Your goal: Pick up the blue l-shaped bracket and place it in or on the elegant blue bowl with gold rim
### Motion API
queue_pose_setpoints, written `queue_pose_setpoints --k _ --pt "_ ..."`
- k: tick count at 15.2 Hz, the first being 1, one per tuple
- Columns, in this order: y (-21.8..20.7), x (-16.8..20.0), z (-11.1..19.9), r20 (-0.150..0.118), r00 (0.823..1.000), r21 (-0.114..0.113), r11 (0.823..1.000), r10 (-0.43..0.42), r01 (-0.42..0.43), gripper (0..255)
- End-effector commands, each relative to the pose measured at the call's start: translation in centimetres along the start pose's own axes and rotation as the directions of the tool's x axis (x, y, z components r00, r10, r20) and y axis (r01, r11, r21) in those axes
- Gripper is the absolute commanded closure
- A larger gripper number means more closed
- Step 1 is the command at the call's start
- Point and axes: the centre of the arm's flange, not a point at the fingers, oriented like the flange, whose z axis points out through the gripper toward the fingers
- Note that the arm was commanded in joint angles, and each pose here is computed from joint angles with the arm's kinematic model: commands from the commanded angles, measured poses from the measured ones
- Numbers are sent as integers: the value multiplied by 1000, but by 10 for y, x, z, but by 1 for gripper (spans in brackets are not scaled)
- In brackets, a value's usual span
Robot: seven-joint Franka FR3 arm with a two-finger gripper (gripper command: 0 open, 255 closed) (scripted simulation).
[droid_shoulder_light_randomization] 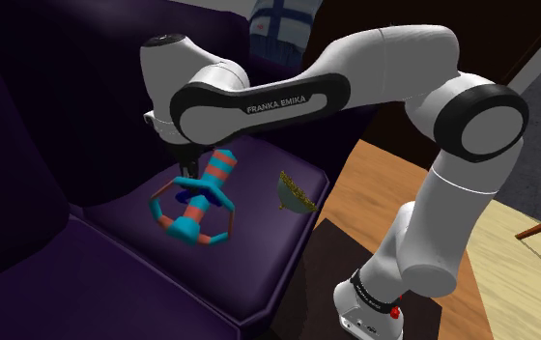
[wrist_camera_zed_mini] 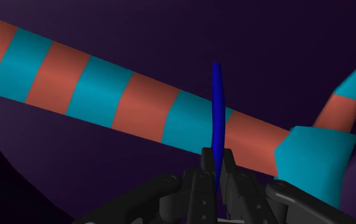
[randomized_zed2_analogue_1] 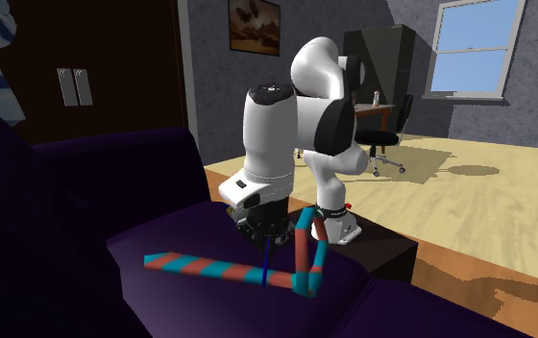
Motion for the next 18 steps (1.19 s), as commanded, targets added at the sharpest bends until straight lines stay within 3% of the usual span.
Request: queue_pose_setpoints --k 1,18 --pt "0 -2 -11 0 1000 0 1000 0 0 255" --pt "5 -21 -99 0 1000 0 1000 0 0 255"
